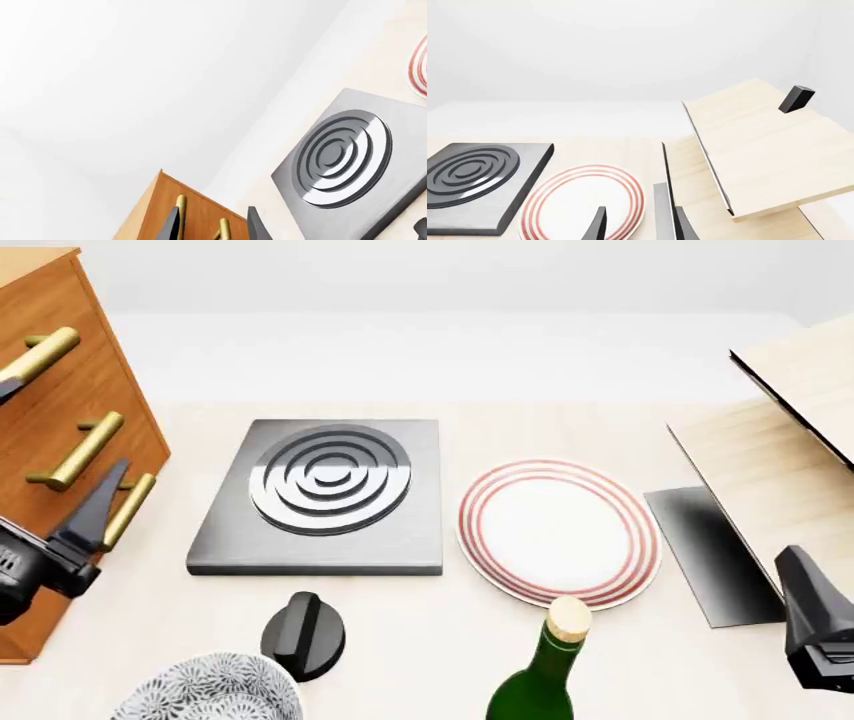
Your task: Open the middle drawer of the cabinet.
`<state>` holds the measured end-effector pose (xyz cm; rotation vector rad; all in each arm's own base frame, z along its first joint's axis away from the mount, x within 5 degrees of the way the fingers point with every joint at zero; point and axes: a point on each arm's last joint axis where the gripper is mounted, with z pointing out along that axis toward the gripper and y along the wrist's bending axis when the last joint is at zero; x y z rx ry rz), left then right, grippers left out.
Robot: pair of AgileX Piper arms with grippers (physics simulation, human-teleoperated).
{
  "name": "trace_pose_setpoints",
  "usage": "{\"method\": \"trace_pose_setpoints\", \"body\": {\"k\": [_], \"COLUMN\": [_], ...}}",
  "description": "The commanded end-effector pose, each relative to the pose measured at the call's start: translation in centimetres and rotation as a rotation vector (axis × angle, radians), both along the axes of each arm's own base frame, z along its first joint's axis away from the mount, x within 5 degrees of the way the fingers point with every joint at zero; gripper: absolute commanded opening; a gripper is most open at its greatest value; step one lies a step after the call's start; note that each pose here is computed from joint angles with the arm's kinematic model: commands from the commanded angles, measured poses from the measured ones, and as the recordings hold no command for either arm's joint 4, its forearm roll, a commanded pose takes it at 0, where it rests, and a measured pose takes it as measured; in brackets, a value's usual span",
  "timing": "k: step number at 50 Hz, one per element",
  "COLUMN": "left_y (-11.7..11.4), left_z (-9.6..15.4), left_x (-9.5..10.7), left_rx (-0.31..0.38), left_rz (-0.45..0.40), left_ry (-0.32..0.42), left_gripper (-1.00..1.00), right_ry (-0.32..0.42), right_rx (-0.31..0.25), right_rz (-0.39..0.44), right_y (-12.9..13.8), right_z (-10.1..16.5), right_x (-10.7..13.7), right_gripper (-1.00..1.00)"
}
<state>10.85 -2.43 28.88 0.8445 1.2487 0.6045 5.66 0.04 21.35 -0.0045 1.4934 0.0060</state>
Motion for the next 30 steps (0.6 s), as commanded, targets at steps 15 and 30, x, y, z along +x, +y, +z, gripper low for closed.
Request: {"method": "trace_pose_setpoints", "body": {"k": [15,30], "left_y": [-0.2,0.1], "left_z": [0.8,0.0], "left_x": [2.3,3.3], "left_rx": [0.095,0.133], "left_rz": [0.023,0.058], "left_ry": [0.109,0.161], "left_gripper": [1.0,1.0], "right_ry": [-0.003,-0.003], "right_rx": [0.0,0.0], "right_rz": [-0.002,-0.002], "right_y": [0.0,0.0], "right_z": [0.0,0.0], "right_x": [0.0,0.0], "right_gripper": [1.0,1.0]}}
